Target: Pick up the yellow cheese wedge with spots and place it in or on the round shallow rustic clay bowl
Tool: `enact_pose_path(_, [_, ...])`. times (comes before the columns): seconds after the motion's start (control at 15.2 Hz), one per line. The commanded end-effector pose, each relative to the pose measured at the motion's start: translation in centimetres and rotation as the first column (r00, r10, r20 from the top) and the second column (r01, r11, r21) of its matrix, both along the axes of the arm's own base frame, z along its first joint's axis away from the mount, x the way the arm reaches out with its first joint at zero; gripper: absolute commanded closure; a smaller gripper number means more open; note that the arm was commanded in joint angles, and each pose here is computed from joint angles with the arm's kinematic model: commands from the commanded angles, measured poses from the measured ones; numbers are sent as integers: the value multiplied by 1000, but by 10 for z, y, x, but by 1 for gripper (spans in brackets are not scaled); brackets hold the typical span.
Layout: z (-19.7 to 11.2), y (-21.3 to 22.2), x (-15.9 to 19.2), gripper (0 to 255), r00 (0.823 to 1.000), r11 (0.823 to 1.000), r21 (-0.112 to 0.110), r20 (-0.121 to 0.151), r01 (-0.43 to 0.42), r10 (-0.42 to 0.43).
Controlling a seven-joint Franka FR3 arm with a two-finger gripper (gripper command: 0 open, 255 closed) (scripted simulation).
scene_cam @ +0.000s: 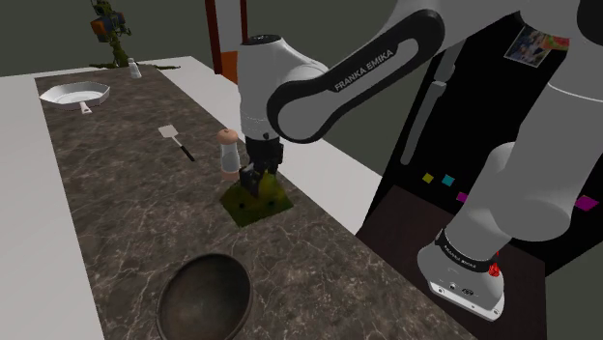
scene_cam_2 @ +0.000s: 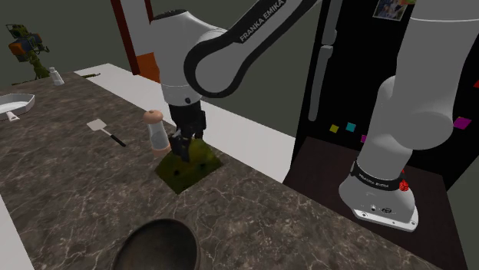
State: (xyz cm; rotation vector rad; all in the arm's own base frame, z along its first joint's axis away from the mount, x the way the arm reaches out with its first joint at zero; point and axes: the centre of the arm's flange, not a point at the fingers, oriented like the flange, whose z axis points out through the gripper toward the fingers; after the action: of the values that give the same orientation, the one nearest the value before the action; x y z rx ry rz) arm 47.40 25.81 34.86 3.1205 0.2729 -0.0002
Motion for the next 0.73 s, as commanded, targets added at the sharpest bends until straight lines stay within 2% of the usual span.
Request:
enact_pose_path(0.0, [11,0,0,255,1000,1000,0,1,0,0])
enact_pose_path(0.66, [64,0,0,255,1000,1000,0,1,0,0])
